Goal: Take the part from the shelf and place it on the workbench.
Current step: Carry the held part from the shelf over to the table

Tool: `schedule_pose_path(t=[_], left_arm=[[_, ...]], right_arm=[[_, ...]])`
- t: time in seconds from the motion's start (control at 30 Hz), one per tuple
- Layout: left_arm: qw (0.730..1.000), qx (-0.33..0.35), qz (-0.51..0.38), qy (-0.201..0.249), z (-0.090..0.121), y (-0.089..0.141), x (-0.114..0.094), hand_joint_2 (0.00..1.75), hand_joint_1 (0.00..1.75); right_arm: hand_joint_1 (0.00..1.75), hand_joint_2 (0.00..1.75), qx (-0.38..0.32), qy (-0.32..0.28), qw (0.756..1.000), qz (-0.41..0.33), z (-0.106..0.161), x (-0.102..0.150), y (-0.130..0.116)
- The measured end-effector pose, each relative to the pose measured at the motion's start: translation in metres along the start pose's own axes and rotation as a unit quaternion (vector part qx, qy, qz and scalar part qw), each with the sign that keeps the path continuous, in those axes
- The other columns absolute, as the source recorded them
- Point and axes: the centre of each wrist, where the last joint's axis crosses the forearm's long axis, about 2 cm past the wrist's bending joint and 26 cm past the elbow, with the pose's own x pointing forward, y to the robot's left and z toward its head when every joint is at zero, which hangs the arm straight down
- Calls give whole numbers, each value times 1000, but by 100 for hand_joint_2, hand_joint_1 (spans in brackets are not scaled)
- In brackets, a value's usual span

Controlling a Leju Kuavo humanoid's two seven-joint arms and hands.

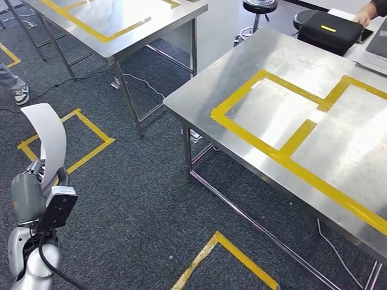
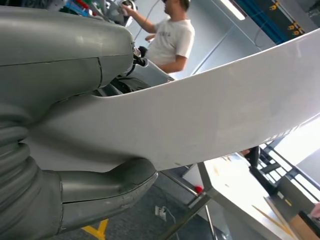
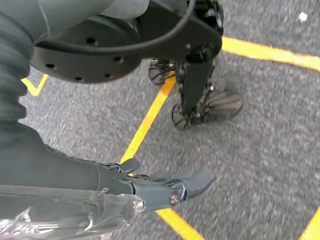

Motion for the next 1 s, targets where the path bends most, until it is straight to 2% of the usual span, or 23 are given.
schedule_pose_path(t=[1.0], left_arm=[[1000, -4, -7, -21, -8, -4, 3, 175, 175]], right_arm=[[0, 175, 6, -14, 1000, 2, -3, 6, 5]])
